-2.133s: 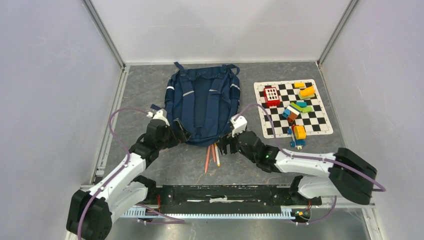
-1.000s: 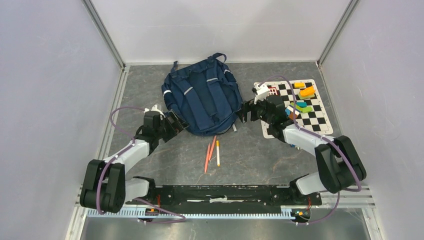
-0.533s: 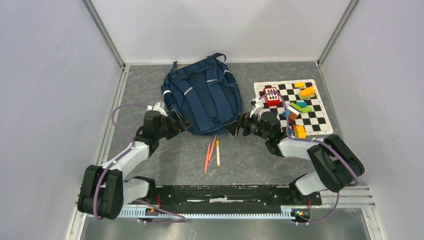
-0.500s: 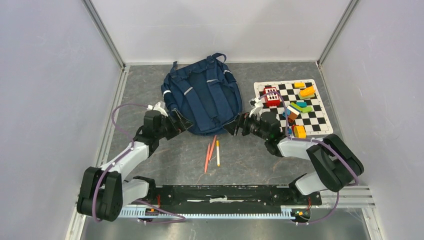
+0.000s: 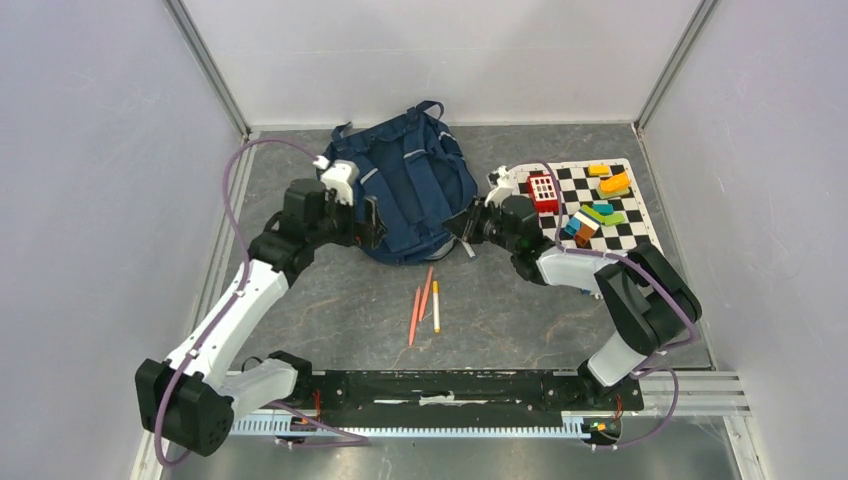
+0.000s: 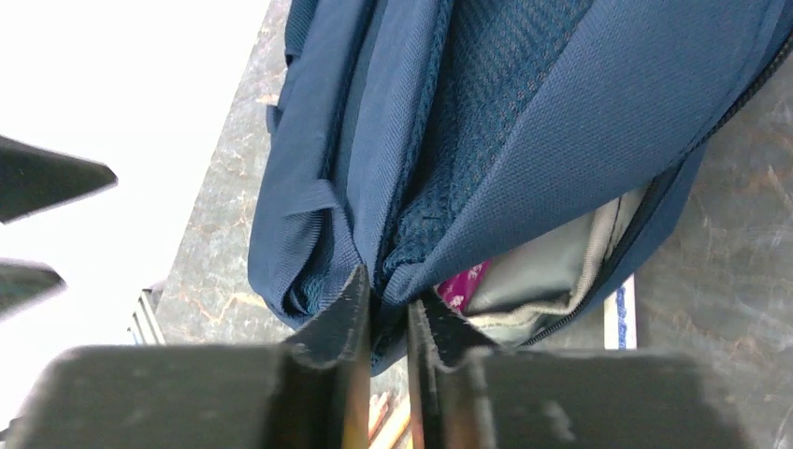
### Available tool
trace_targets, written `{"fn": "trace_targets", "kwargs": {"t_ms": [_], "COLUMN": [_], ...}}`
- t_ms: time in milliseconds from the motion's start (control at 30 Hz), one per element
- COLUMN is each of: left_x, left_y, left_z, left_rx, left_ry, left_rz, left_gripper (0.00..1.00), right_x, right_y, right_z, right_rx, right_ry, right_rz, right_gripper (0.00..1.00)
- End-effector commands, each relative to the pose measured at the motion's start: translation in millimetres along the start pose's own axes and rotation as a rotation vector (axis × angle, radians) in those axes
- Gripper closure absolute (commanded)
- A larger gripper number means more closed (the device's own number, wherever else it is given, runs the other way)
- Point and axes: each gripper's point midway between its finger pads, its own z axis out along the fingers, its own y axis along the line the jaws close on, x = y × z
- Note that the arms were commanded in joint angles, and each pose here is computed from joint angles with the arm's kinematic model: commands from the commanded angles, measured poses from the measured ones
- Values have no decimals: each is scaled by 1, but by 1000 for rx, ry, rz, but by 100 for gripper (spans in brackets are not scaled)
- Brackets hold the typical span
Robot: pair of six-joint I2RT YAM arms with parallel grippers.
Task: Pack the student bag
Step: Adjust the student bag at the center of the board.
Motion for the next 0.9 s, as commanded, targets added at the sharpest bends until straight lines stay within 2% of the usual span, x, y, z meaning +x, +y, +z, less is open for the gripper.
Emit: {"fn": "trace_targets", "kwargs": {"t_ms": [0, 33, 67, 400, 600, 867], "left_x": [24, 23, 22, 28, 49, 53], "left_y": [6, 5, 6, 12, -2, 2], "left_z": [6, 9, 13, 48, 64, 101], "left_rx": [-33, -39, -48, -70, 11, -53], "left_ry": [46, 43, 44, 32, 60, 46], "left_rz": [444, 506, 543, 806, 860, 927], "left_gripper": [1, 1, 1, 0, 0, 0], "right_x": [-62, -68, -75, -107, -119, -133], "right_y": [33, 34, 34, 42, 49, 57], "right_z": [5, 3, 1, -11, -15, -19], "right_rx": [-33, -23, -16, -46, -72, -76], "right_ry": [-135, -145, -154, -173, -177, -169], "right_rz": [-52, -58, -63, -68, -63, -87], "right_gripper": [92, 99, 100, 100, 100, 100]}}
